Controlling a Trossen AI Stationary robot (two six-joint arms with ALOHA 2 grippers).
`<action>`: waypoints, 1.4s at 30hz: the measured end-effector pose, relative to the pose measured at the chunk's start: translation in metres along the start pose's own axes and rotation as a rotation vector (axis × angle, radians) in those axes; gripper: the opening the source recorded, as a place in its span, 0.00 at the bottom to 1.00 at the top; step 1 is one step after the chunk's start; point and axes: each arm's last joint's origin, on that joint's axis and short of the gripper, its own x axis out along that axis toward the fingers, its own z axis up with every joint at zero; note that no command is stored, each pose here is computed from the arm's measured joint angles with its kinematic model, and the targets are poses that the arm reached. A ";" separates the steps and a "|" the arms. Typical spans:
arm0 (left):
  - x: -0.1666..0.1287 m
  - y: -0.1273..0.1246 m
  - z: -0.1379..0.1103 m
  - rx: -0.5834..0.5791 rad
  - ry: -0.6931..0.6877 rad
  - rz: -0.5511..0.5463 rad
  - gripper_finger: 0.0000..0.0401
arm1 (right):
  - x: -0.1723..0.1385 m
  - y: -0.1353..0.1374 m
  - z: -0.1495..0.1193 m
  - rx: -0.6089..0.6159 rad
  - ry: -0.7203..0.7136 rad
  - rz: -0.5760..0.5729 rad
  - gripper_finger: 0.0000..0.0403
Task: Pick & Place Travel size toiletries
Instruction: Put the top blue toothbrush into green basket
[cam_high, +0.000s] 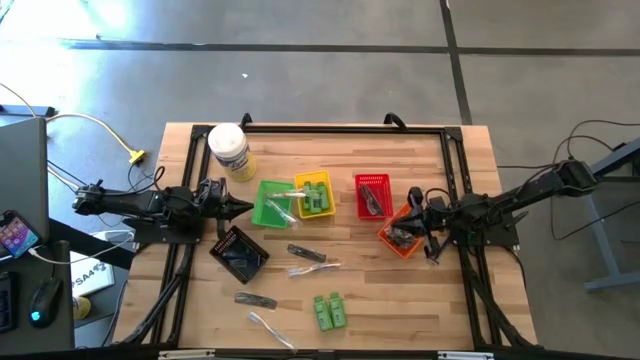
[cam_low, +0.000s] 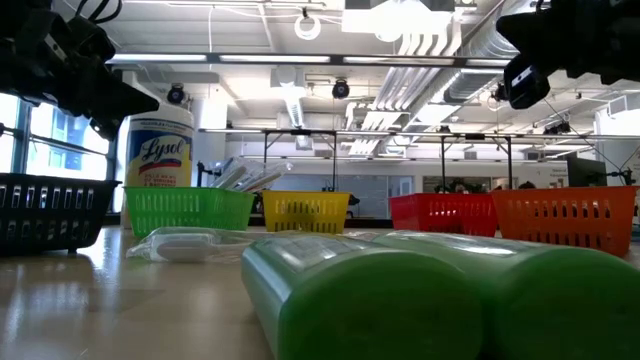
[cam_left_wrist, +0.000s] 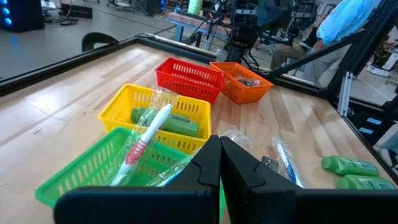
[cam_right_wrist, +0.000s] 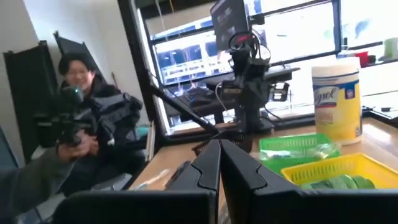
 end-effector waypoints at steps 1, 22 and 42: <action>0.000 0.000 0.000 0.000 0.000 0.000 0.00 | 0.000 0.000 0.000 0.000 -0.001 -0.004 0.01; 0.000 0.000 0.000 0.041 0.000 0.003 0.00 | 0.000 0.008 -0.004 -0.071 0.003 -0.060 0.01; 0.000 0.000 0.000 0.030 0.001 0.000 0.00 | 0.002 0.013 -0.003 -0.068 -0.004 0.104 0.01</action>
